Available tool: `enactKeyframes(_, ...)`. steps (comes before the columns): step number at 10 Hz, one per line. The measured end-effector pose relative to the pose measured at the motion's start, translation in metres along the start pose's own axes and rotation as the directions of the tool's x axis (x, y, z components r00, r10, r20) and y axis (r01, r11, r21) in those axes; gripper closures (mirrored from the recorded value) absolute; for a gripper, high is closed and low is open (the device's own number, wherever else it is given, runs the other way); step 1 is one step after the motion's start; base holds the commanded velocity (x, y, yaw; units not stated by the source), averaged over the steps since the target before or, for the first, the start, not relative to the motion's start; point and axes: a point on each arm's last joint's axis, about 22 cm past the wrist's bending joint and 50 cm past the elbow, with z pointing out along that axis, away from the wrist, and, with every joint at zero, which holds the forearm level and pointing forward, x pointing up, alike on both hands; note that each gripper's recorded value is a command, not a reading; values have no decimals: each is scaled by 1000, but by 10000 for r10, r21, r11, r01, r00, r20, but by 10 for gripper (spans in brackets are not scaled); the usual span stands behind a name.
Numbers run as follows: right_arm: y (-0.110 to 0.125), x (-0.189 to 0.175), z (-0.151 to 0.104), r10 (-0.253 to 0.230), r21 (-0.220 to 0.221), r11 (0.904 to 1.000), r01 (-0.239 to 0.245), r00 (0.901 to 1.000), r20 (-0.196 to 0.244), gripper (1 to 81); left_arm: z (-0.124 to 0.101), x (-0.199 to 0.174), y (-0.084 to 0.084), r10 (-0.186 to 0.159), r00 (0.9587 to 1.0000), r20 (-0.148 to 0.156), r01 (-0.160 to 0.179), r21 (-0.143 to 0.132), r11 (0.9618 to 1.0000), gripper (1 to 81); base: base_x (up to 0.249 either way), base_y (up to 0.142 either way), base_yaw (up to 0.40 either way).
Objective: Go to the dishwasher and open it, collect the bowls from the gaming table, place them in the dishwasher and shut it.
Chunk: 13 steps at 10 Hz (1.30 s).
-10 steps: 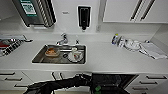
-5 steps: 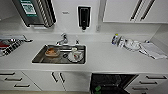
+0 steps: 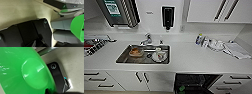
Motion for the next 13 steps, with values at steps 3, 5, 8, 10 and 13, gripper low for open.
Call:
enactKeyframes(3, -20, 38, -15, 96, 496, 9987, -79, 9993, -352, 811, 5, -54, -30, -417, 9990, 129, 412, 361, 9985, 10, 0, 0, 0)
enactKeyframes(5, -16, 53, -35, 182, 533, 9985, -157, 9988, -459, 811, 4, -71, -56, -522, 9986, 47, 517, 785, 9956, 10, 0, 0, 0)
enactKeyframes(8, -21, 89, -60, 311, 707, 9972, -255, 9964, -785, 811, 15, -114, -69, -813, 9965, 175, 789, 1086, 9909, 10, 0, 0, 0)
enactKeyframes(10, -34, 118, -66, 327, 933, 9954, -224, 9934, -1104, 811, 20, -138, -84, -968, 9949, 297, 914, 1489, 9846, 10, 0, 0, 0)
enactKeyframes(13, -60, 174, -69, 379, 1282, 9916, -163, 9850, -1682, 811, 24, -186, -81, -1313, 9912, 141, 1282, 1356, 9824, 10, 0, 0, 0)
